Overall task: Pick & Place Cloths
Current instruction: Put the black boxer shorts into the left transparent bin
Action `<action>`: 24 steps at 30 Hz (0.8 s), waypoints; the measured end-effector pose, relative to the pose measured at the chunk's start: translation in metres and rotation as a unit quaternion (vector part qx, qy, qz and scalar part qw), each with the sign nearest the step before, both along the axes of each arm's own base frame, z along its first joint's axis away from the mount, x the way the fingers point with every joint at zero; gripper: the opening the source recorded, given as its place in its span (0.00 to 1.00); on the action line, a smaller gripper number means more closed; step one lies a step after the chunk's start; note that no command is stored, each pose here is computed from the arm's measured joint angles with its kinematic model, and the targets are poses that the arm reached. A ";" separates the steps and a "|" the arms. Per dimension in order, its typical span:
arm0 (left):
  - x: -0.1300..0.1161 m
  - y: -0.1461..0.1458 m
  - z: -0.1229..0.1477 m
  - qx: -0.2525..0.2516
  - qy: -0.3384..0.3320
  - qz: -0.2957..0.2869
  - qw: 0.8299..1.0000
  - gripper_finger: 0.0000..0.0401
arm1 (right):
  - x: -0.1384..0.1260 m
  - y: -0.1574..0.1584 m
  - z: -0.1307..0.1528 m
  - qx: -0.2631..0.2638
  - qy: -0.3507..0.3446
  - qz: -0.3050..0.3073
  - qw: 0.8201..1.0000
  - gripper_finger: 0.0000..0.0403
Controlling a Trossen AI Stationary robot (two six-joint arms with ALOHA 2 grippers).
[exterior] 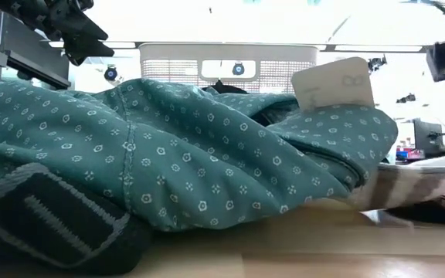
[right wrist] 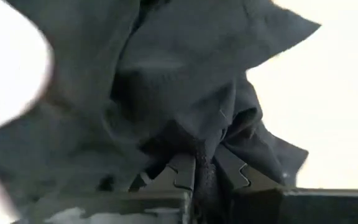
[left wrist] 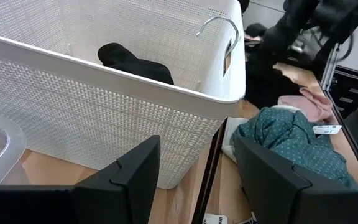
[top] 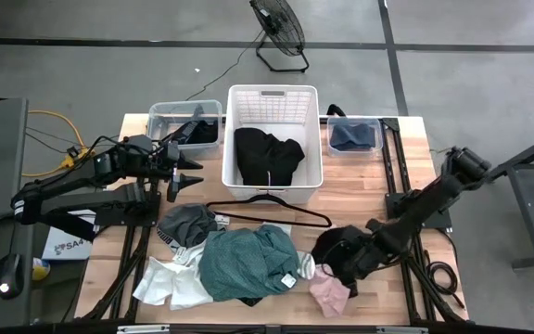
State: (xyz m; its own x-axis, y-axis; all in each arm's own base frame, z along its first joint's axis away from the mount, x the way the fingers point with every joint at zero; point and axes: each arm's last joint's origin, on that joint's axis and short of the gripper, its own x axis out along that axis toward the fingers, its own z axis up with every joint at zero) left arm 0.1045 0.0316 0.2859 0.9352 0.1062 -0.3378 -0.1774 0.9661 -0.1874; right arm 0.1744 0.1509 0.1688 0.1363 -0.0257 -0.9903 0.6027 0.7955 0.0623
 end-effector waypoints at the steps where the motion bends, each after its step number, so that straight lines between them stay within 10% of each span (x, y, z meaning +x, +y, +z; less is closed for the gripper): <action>1: 0.000 0.000 0.000 0.000 0.000 0.000 1.000 0.50 | -0.001 0.000 0.006 0.007 -0.010 -0.001 1.000 0.02; 14: 0.000 0.000 0.000 -0.004 -0.002 0.002 1.000 0.50 | -0.013 -0.004 0.065 -0.031 -0.220 0.022 0.975 0.02; 24: 0.000 0.000 0.001 -0.008 -0.004 0.003 1.000 0.50 | -0.018 -0.005 0.102 -0.060 -0.378 0.082 0.920 0.02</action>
